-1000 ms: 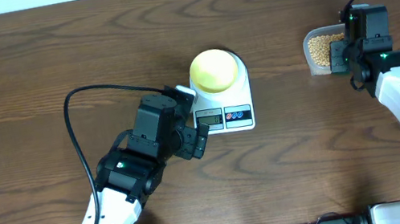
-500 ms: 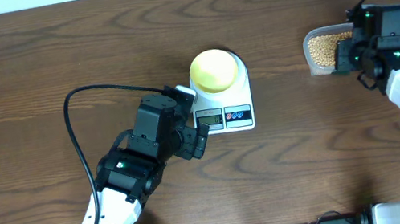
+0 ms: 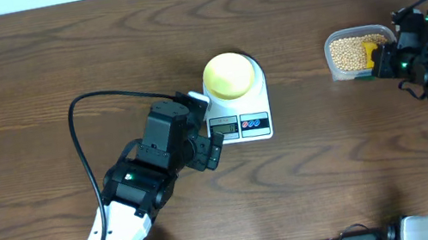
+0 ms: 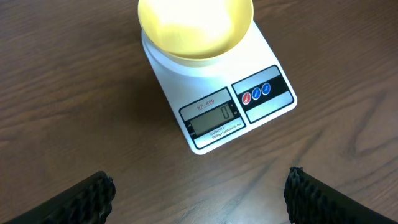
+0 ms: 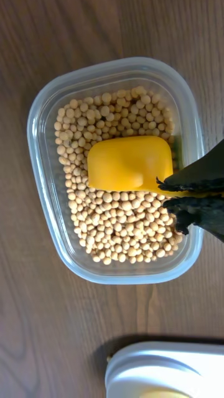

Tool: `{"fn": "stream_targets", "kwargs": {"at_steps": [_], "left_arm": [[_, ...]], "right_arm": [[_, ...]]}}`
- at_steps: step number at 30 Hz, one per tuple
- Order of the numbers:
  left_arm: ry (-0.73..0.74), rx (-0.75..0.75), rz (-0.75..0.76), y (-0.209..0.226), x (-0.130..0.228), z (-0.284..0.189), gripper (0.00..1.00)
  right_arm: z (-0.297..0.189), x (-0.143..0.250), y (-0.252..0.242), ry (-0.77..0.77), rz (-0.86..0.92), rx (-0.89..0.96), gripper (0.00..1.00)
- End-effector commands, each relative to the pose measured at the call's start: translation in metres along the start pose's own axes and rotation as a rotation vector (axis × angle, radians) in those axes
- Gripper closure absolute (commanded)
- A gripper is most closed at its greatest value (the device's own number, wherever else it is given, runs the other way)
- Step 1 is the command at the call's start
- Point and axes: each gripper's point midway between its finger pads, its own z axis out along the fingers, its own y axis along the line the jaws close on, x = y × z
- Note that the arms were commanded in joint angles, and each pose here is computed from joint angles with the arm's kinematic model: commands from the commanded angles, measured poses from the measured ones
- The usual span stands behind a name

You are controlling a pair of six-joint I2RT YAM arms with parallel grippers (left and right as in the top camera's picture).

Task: Scoop item into bowl and weigh 50g on scale
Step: 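Lower the scoop into the soybeans with the right gripper, then drag the scoop through the soybeans and lift it out, right gripper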

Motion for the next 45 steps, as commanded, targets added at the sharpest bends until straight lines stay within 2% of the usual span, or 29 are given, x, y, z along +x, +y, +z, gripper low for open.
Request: {"fn": "stream_targets", "kwargs": {"at_steps": [1, 6, 22, 37, 45], "left_arm": [[0.002, -0.012, -0.012, 0.003, 0.0, 0.001, 0.11], [0.002, -0.012, -0.012, 0.003, 0.0, 0.001, 0.11], [0.002, -0.012, -0.012, 0.003, 0.0, 0.001, 0.11], [0.002, -0.012, -0.012, 0.003, 0.0, 0.001, 0.11], [0.002, -0.012, -0.012, 0.003, 0.0, 0.001, 0.11]], "right_arm": [[0.0, 0.008, 0.008, 0.018, 0.022, -0.089, 0.99], [0.002, 0.01, 0.001, 0.026, 0.039, -0.084, 0.99], [0.015, 0.021, 0.007, 0.069, 0.11, -0.248, 0.99], [0.007, 0.021, -0.021, 0.053, 0.178, -0.214, 0.99], [0.007, 0.023, -0.025, 0.05, 0.235, -0.299, 0.99]]}}
